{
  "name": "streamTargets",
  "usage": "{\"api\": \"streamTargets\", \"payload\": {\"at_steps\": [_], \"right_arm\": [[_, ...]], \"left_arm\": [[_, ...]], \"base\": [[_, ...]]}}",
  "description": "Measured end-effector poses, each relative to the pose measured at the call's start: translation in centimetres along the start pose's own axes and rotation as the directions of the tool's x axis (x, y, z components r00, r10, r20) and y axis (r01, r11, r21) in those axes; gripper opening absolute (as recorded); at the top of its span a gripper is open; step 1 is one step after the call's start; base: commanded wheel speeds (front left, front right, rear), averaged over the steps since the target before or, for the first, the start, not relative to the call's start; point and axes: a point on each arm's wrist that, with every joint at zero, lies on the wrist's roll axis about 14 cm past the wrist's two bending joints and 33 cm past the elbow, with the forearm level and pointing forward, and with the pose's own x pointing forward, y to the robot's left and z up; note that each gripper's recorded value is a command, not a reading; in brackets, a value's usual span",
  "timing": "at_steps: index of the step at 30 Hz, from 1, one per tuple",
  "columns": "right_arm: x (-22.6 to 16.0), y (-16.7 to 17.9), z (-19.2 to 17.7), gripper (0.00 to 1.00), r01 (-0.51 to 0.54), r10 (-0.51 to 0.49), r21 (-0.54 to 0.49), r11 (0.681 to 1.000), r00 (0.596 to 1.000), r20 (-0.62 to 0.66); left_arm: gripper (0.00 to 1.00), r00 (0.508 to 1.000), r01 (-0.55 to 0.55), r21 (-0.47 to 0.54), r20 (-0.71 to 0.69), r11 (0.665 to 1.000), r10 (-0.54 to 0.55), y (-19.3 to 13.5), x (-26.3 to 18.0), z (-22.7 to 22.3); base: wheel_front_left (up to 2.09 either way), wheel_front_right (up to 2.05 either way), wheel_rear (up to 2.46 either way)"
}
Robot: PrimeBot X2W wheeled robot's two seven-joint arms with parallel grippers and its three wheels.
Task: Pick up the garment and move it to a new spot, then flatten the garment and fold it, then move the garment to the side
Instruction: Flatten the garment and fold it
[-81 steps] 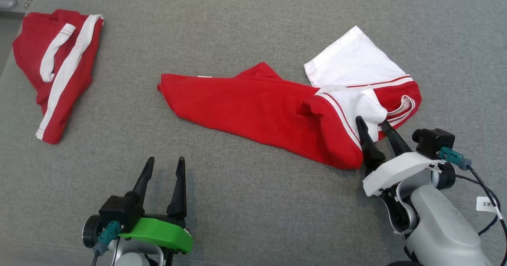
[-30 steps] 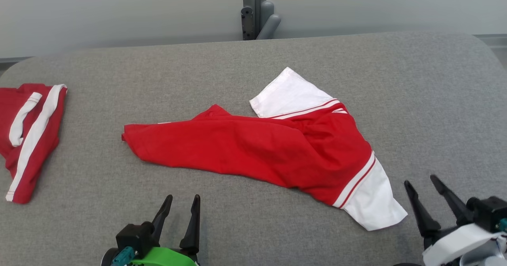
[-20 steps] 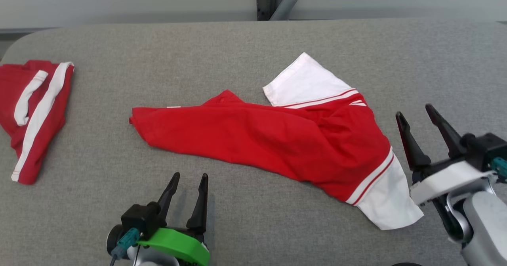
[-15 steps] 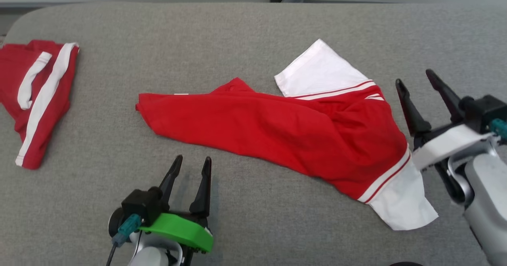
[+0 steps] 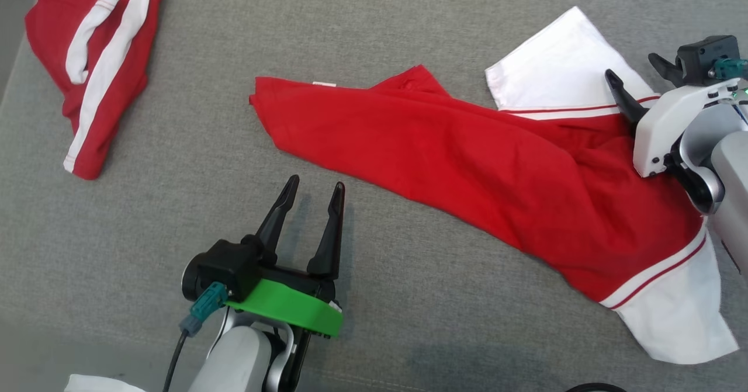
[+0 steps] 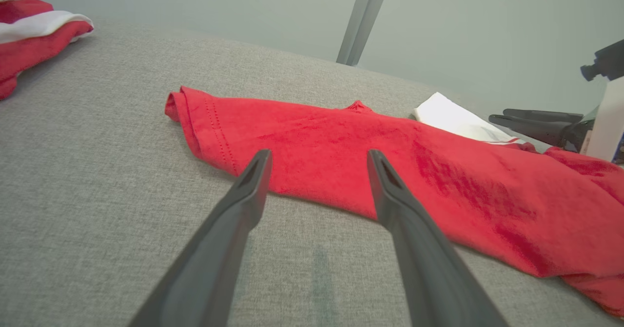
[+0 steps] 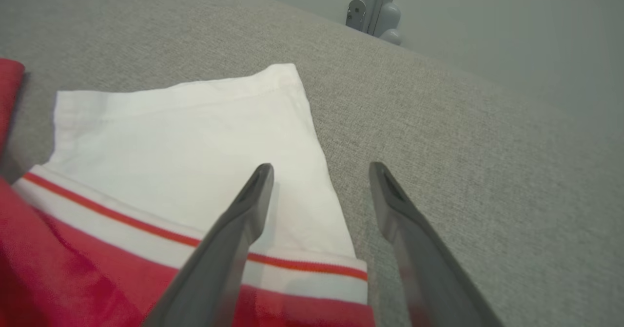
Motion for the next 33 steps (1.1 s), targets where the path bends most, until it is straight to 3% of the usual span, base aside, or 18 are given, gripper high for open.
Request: {"api": "streamTargets", "payload": {"at_steps": [6, 7, 8, 15, 21, 31, 32, 33], "right_arm": [[2.5, 0.7, -2.2, 1.0, -0.04, 0.042, 0.014, 0.999, 0.992, -0.12], [2.9, 0.9, -2.5, 0.39, -0.049, 0.05, 0.01, 0.999, 0.99, -0.135], [3.3, 0.9, -2.7, 0.0, -0.052, 0.053, 0.012, 0.999, 0.988, -0.144], [5.1, -1.0, -2.2, 0.0, -0.044, 0.036, -0.056, 0.997, 0.992, -0.124], [4.7, -10.1, 0.9, 0.0, 0.176, -0.181, -0.167, 0.97, 0.983, -0.016], [2.2, -17.9, 5.6, 0.0, 0.404, -0.388, -0.194, 0.894, 0.914, 0.116], [1.7, -18.4, 5.8, 0.13, 0.423, -0.406, -0.172, 0.889, 0.905, 0.126], [1.3, -18.7, 5.9, 1.0, 0.434, -0.417, -0.163, 0.886, 0.9, 0.13]], "left_arm": [[1.0, 0.999, -0.045, 0.007, -0.004, 0.999, 0.045, 1.2, -0.2, -0.1], [1.0, 0.999, -0.054, 0.009, -0.006, 0.998, 0.054, 1.4, -0.3, -0.1], [1.0, 0.998, -0.064, 0.011, -0.008, 0.998, 0.064, 1.7, -0.4, -0.2], [1.0, 0.994, -0.103, 0.019, -0.021, 0.995, 0.103, 2.9, -0.7, -0.6], [1.0, 0.991, -0.128, 0.02, -0.028, 0.992, 0.128, 3.7, -1.0, -0.7], [1.0, 0.987, -0.158, 0.029, -0.031, 0.987, 0.159, 4.4, -2.3, -0.6], [1.0, 0.987, -0.158, 0.03, -0.03, 0.987, 0.159, 4.4, -2.3, -0.5], [1.0, 0.987, -0.158, 0.034, -0.03, 0.987, 0.159, 4.4, -2.4, -0.5]], "base": [[0.0, 0.0, 0.0], [0.0, 0.0, 0.0], [0.0, 0.0, 0.0], [0.0, 0.0, 0.0], [0.0, 0.0, 0.0], [0.0, 0.0, 0.0], [0.0, 0.0, 0.0], [0.0, 0.0, 0.0]]}}
